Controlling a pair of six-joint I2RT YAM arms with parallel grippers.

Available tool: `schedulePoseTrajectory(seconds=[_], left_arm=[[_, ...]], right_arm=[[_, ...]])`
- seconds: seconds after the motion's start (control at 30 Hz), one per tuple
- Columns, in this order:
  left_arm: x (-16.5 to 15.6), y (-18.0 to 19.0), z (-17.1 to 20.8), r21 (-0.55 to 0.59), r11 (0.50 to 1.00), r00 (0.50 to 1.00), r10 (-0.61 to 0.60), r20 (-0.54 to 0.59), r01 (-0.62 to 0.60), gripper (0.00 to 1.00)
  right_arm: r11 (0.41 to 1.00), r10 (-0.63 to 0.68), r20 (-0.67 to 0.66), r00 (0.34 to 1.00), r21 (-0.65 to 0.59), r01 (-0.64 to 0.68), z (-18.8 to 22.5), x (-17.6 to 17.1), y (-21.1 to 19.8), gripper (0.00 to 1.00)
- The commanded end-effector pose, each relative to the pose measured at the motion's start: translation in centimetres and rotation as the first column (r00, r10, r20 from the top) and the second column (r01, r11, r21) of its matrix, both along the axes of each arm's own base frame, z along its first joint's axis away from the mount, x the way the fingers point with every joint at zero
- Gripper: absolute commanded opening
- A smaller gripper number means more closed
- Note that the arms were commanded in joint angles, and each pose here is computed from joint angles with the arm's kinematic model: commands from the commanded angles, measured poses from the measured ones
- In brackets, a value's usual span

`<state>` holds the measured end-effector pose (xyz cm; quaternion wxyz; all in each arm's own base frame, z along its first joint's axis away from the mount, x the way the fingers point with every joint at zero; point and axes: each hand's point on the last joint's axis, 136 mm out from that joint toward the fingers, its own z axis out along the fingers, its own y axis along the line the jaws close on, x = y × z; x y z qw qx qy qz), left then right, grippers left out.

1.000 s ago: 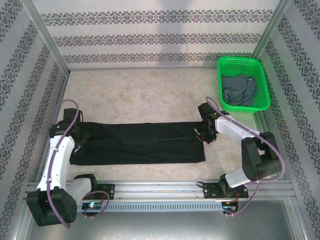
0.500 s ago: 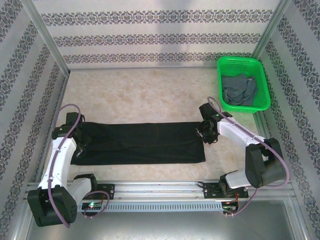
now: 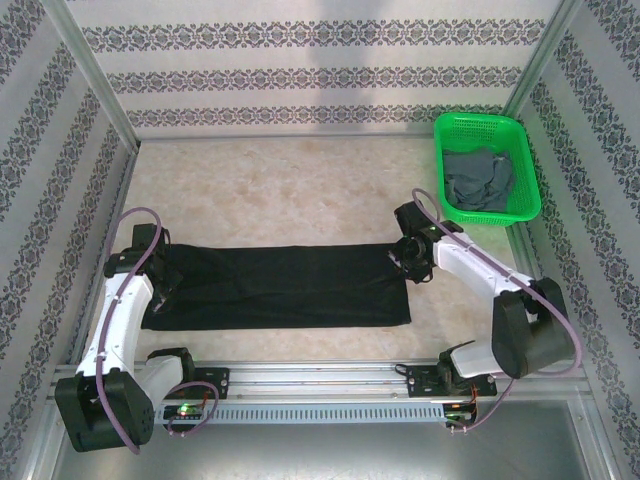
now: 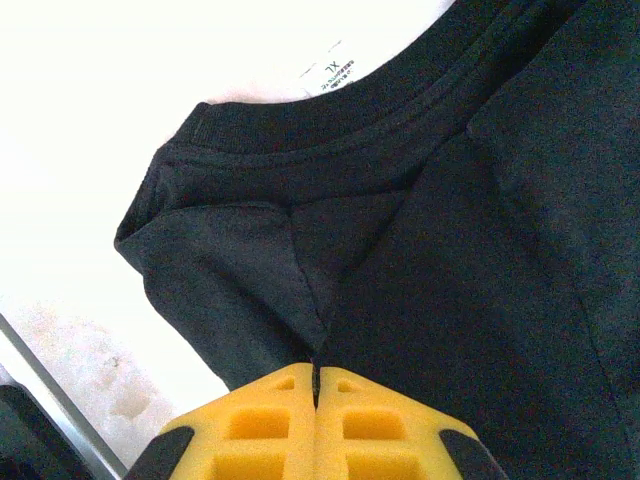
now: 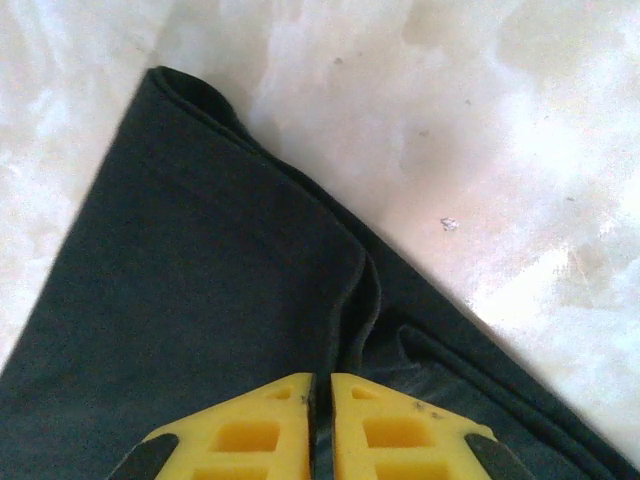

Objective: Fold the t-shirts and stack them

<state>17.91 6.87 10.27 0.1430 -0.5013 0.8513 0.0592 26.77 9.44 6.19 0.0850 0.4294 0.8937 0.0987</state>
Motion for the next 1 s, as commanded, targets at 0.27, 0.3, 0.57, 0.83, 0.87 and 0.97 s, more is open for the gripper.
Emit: schedulePoseTrajectory(seconds=[0.27, 0.3, 0.57, 0.83, 0.87, 0.97], left_arm=[[-0.6, 0.2, 0.9, -0.002, 0.998, 0.998, 0.057, 0.008, -0.057, 0.0], [-0.7, 0.1, 0.7, -0.006, 0.998, 0.998, 0.057, 0.003, -0.057, 0.0], [-1.0, -0.5, -0.1, -0.04, 0.997, 0.998, 0.06, -0.01, -0.06, 0.0], [1.2, -0.9, 1.9, -0.081, 0.995, 0.996, 0.06, 0.073, -0.054, 0.25], [1.9, -0.7, 2.5, -0.076, 0.996, 0.994, 0.057, 0.09, -0.05, 0.29], [3.8, -0.1, 3.7, -0.049, 0.998, 0.992, 0.036, 0.117, -0.03, 0.41]], right_arm=[[0.999, -0.03, -0.077, 0.997, -0.028, 0.028, -2.0, -4.3, -1.8, 0.08], [0.999, -0.031, -0.083, 0.996, -0.023, 0.03, -2.4, -4.7, -2.0, 0.09], [0.999, 0.001, -0.041, 0.999, -0.038, -0.003, -1.1, -4.2, -2.9, 0.26], [0.99, 0.136, 0.071, 0.988, -0.04, -0.133, 2.0, -0.2, -0.3, 0.33], [0.989, 0.15, 0.077, 0.986, -0.027, -0.148, 1.9, 0.4, 0.5, 0.31], [0.981, 0.19, 0.083, 0.978, 0.032, -0.194, 0.7, 2.2, 2.8, 0.3]])
